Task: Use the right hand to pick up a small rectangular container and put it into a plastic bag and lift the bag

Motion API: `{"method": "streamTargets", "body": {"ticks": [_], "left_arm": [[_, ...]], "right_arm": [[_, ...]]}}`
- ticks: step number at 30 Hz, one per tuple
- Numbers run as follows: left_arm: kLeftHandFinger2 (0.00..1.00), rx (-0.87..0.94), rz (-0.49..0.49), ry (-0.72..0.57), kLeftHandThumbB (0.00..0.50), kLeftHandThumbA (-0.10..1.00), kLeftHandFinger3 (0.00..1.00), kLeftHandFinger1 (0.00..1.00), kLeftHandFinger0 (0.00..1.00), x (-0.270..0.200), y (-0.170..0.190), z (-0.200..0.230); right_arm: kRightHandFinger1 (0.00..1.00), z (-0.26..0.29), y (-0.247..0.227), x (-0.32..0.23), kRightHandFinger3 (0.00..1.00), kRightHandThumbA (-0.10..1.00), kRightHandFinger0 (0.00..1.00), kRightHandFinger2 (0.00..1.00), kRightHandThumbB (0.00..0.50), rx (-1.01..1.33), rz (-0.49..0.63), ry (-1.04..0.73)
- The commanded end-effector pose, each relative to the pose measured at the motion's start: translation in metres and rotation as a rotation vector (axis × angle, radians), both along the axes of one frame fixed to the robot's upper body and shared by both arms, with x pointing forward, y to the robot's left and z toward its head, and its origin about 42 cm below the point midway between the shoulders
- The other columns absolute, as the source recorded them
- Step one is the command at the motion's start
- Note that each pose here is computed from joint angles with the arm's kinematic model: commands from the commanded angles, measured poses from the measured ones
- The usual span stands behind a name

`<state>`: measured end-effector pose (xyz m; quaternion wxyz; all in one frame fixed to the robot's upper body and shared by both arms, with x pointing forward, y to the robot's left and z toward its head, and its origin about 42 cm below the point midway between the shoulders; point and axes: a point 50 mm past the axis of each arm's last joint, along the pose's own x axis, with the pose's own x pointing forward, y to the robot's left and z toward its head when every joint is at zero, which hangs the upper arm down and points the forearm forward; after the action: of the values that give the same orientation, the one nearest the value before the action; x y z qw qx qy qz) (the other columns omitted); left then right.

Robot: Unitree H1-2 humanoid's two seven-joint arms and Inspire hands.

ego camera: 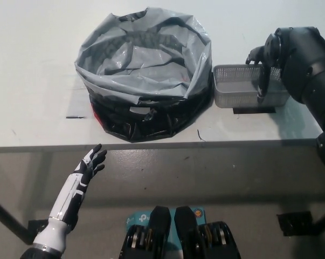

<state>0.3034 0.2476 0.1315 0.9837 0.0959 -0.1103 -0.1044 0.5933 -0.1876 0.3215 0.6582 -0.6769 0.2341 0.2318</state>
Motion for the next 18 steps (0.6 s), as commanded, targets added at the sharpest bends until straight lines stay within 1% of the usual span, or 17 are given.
{"method": "streamTargets", "body": {"ticks": [1,2,3,4,6,7,8,9,11,12,13,14,15,16,17,18], "left_arm": [[1.0,0.013,-0.023,-0.082,0.289,1.0,1.0,1.0,1.0,0.004,0.001,0.018],[1.0,0.011,-0.023,-0.083,0.292,1.0,1.0,1.0,1.0,0.004,0.001,0.018],[1.0,0.01,-0.023,-0.083,0.293,1.0,1.0,1.0,1.0,0.005,0.0,0.018],[1.0,0.007,-0.022,-0.081,0.294,1.0,1.0,1.0,1.0,0.005,0.0,0.019],[1.0,0.006,-0.024,-0.08,0.292,1.0,1.0,1.0,1.0,0.006,0.0,0.02],[1.0,0.004,-0.025,-0.079,0.292,1.0,1.0,1.0,1.0,0.006,0.0,0.02],[1.0,0.003,-0.027,-0.081,0.291,0.99,1.0,1.0,1.0,0.007,0.0,0.02],[1.0,0.004,-0.028,-0.083,0.29,0.99,1.0,1.0,1.0,0.007,0.0,0.02],[1.0,0.005,-0.027,-0.084,0.292,0.99,1.0,1.0,1.0,0.009,0.001,0.021],[1.0,0.009,-0.026,-0.085,0.298,1.0,1.0,1.0,1.0,0.009,0.001,0.021],[1.0,0.013,-0.025,-0.088,0.299,1.0,1.0,1.0,1.0,0.009,0.002,0.022],[1.0,0.011,-0.028,-0.089,0.299,1.0,1.0,1.0,1.0,0.01,0.002,0.022],[1.0,0.01,-0.029,-0.09,0.299,1.0,1.0,1.0,1.0,0.01,0.002,0.021],[1.0,0.009,-0.029,-0.088,0.306,1.0,1.0,1.0,1.0,0.01,0.002,0.021],[1.0,0.008,-0.028,-0.085,0.307,1.0,1.0,1.0,1.0,0.01,0.002,0.021],[1.0,0.012,-0.028,-0.086,0.301,1.0,1.0,1.0,1.0,0.01,0.002,0.021]], "right_arm": [[1.0,-0.006,0.005,0.0,1.0,0.93,1.0,1.0,0.5,0.006,0.011,-0.02],[1.0,-0.012,0.006,-0.001,1.0,0.89,1.0,1.0,0.5,0.026,-0.002,-0.031],[1.0,-0.014,0.006,-0.002,1.0,0.89,1.0,1.0,0.5,0.033,-0.005,-0.035],[1.0,-0.019,0.007,-0.002,1.0,0.78,1.0,1.0,0.5,0.044,-0.016,-0.066],[1.0,-0.026,0.009,-0.002,1.0,0.7,1.0,1.0,0.5,0.03,0.007,-0.118],[1.0,-0.027,0.009,-0.003,1.0,0.7,1.0,1.0,0.5,0.03,0.016,-0.129],[1.0,-0.033,0.008,-0.003,1.0,0.58,1.0,1.0,0.424,0.055,0.02,-0.192],[1.0,-0.035,0.008,-0.003,1.0,0.53,1.0,1.0,0.427,0.066,0.017,-0.215],[1.0,-0.034,0.006,-0.003,1.0,0.34,1.0,1.0,0.361,0.074,0.023,-0.248],[1.0,-0.035,0.006,-0.002,1.0,0.27,1.0,1.0,0.345,0.08,0.023,-0.262],[1.0,-0.035,0.005,-0.002,1.0,0.18,1.0,1.0,0.324,0.085,0.034,-0.288],[0.81,-0.037,0.003,-0.003,0.96,0.07,0.81,0.82,0.285,0.106,0.046,-0.317],[0.73,-0.037,0.002,-0.003,0.9,0.03,0.65,0.78,0.288,0.116,0.048,-0.327],[0.6,-0.038,0.001,-0.003,0.86,-0.01,0.5,0.67,0.281,0.128,0.048,-0.34],[0.55,-0.038,0.0,-0.003,0.82,-0.02,0.45,0.62,0.278,0.133,0.048,-0.347],[0.41,-0.038,-0.002,-0.003,0.77,-0.06,0.3,0.5,0.268,0.142,0.048,-0.356]]}}
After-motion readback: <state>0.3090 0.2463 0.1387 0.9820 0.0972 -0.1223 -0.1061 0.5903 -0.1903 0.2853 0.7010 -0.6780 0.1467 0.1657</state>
